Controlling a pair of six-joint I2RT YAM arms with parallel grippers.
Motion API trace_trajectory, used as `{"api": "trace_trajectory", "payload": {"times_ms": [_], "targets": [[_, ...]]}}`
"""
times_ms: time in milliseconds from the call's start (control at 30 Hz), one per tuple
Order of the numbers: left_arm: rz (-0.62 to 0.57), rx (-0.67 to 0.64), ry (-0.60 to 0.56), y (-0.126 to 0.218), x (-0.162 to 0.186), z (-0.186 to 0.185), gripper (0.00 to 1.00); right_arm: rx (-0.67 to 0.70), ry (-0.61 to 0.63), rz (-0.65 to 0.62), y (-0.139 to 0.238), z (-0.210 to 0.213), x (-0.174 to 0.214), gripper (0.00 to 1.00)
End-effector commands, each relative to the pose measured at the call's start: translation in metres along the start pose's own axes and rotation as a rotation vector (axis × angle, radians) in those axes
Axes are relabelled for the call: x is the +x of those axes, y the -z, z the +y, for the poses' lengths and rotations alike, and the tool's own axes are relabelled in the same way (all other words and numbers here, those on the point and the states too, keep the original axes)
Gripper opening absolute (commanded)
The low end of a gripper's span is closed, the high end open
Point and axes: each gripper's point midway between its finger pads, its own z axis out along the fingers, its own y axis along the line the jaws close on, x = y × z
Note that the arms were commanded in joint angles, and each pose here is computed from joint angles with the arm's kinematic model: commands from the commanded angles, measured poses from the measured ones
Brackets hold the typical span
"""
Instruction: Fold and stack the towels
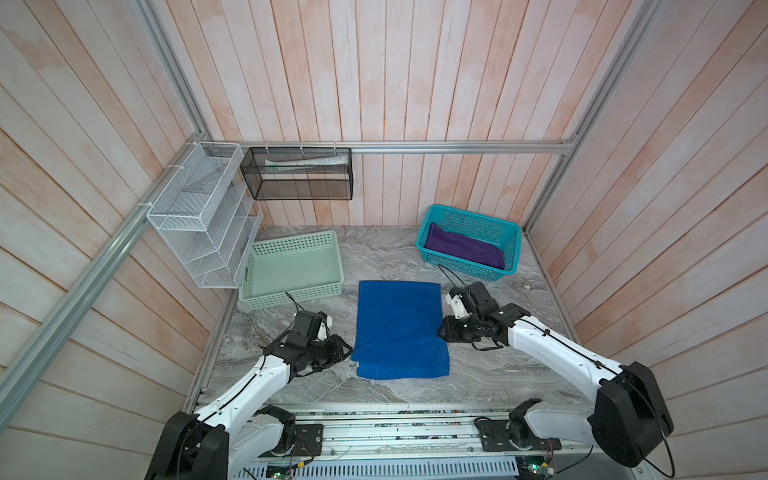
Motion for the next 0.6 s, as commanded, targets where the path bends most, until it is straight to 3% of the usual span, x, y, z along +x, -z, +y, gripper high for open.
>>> {"api": "trace_trajectory", "payload": {"times_ms": [0, 233, 567], "targets": [[0.019, -0.036, 0.009, -0.003, -0.001, 0.004, 0.39, 0.077, 0.011, 0.09, -0.014, -0.001, 0.024, 0.41], [0.058, 0.007, -0.006, -0.02, 0.004, -0.004, 0.46, 0.031, -0.125, 0.129, -0.033, -0.003, 0.054, 0.44], [0.088, 0.038, 0.006, -0.037, 0.01, -0.002, 0.48, 0.023, -0.133, 0.199, -0.055, -0.005, 0.068, 0.46]]}}
